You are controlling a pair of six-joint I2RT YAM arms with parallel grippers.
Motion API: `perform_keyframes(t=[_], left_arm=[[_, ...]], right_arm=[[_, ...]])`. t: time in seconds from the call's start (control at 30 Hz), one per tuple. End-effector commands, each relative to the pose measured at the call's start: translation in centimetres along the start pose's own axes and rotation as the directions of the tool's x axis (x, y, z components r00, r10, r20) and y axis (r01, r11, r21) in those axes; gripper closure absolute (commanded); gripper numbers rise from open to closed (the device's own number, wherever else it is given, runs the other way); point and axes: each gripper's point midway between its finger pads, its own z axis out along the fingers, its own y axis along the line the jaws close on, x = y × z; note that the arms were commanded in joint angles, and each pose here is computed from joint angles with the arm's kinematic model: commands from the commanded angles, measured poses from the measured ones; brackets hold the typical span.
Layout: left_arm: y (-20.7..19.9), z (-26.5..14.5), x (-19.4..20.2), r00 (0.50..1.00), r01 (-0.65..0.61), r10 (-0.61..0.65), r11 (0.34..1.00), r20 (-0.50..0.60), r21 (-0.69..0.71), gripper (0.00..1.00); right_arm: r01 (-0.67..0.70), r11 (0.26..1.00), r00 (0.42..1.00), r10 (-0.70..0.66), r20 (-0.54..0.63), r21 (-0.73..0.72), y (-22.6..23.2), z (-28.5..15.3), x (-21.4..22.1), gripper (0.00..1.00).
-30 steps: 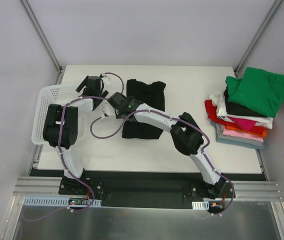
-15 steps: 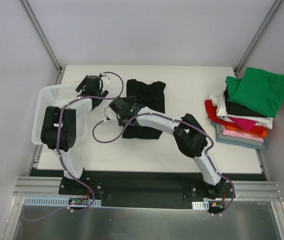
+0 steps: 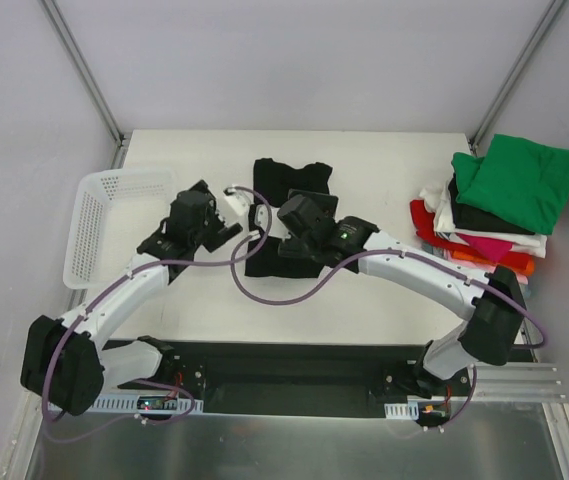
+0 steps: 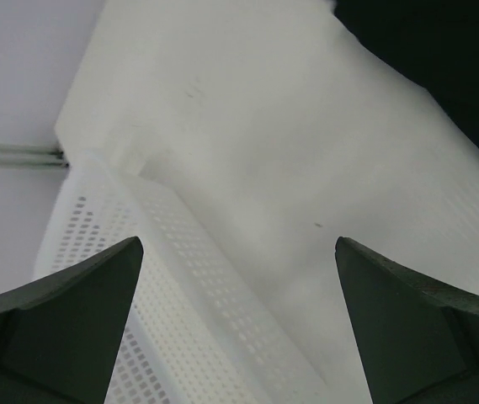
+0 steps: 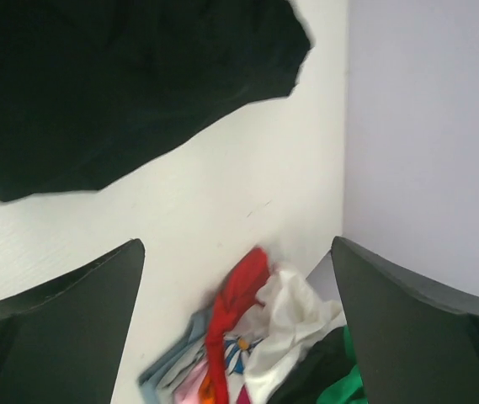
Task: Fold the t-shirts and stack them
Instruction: Fold the tshirt
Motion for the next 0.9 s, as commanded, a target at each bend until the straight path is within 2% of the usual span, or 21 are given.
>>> perform_keyframes(t=[0.0,0.07,0.23,0.4,0.67,0.87], left_arm=[[-6.0,-1.9,2.9,0.996,-0.075,0.082,0.983,-0.038,0.166,0.00],[-7.1,-2.4,3.7,0.996,-0.069,0.078,0.981,-0.043,0.182,0.01],[-9.3,-2.8,4.8,0.994,-0.079,0.095,0.969,-0.058,0.232,0.01],[-11.3,-2.0,5.0,0.991,-0.079,0.109,0.951,-0.083,0.300,0.01],[-13.3,0.0,3.4,0.993,-0.025,0.068,0.918,-0.095,0.397,0.01],[-13.2,0.7,1.1,0.997,0.021,0.010,0.910,-0.071,0.414,0.01]], right_arm=[[-0.046,0.985,0.995,0.031,-0.092,-0.169,5.7,-0.3,4.5,0.03],[-0.070,0.977,0.996,0.058,-0.065,-0.200,6.8,-0.8,4.7,0.03],[-0.055,0.967,0.996,0.035,-0.083,-0.249,9.8,-0.5,7.1,0.03],[-0.070,0.948,0.995,0.044,-0.090,-0.310,12.2,0.0,7.5,0.03],[-0.052,0.937,0.997,0.026,-0.079,-0.345,14.6,1.5,7.8,0.03],[-0.037,0.944,0.997,0.013,-0.075,-0.328,14.8,2.8,7.3,0.03]])
